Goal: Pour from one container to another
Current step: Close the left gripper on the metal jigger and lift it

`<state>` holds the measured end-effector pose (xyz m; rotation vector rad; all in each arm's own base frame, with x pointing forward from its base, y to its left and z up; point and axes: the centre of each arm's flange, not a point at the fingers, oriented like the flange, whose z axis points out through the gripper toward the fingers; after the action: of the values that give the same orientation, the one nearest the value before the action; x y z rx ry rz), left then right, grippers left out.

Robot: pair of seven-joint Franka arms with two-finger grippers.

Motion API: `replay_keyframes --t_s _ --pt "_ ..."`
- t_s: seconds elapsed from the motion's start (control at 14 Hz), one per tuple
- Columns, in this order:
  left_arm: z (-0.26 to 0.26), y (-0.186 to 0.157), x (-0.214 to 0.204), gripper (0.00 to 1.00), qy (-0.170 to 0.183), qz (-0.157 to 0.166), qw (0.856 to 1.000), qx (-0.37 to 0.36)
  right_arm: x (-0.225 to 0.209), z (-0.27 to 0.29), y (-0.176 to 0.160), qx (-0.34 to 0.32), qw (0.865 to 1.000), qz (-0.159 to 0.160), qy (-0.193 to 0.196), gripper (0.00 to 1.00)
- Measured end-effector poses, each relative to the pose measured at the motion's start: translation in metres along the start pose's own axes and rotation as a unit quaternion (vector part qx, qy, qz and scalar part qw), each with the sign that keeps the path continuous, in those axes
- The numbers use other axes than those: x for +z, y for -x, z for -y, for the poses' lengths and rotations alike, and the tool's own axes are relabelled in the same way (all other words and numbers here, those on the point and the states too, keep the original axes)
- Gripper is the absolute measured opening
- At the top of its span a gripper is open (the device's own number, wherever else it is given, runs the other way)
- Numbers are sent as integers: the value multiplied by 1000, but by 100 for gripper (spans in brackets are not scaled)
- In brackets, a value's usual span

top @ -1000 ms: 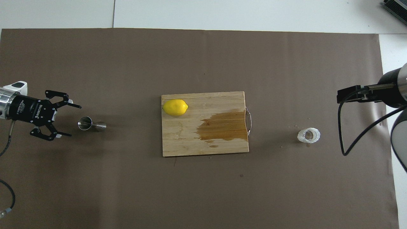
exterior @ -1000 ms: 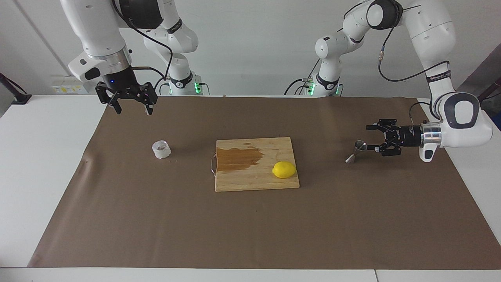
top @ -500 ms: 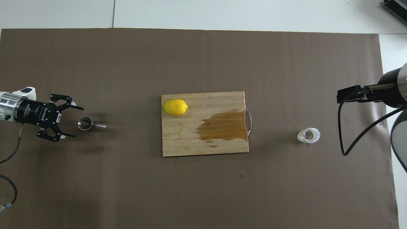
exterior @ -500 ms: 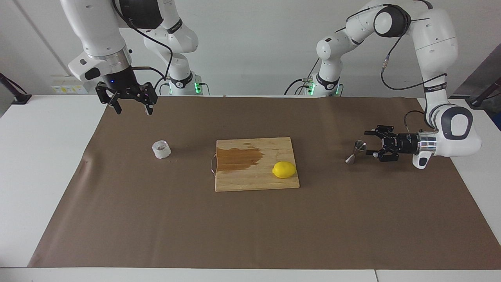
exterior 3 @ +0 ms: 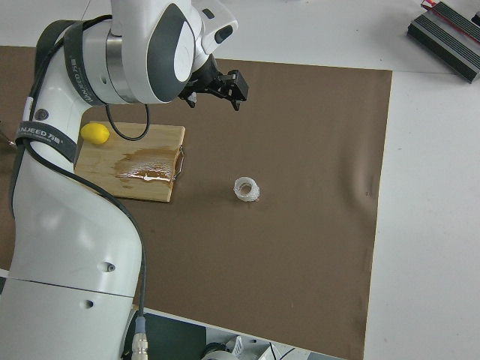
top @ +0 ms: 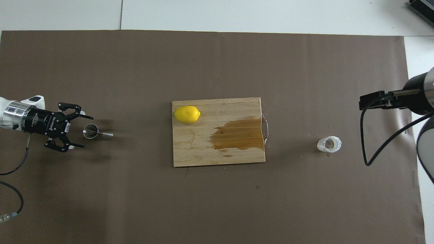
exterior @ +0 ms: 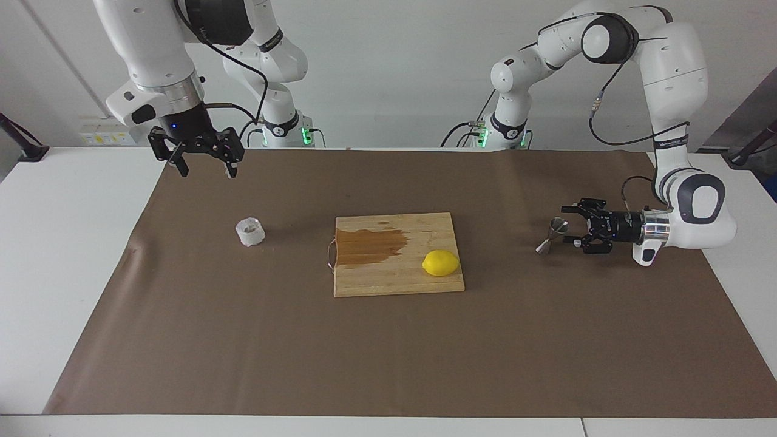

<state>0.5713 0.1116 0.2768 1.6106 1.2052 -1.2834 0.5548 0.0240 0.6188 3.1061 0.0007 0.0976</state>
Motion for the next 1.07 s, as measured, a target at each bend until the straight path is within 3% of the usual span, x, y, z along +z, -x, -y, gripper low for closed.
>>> replay_keyframes --t_s 0.57,0.93,1.0,1.07 --pt "1 -4 2 100 -1 3 1000 22 0 0 0 0 1000 0 0 100" --pt "2 -5 4 94 -2 5 1000 21 0 0 0 0 1000 0 0 100" --pt "2 -5 4 88 -2 5 1000 20 0 0 0 0 1000 0 0 100" --pt "2 -6 4 88 -2 5 1000 20 0 0 0 0 1000 0 0 100"
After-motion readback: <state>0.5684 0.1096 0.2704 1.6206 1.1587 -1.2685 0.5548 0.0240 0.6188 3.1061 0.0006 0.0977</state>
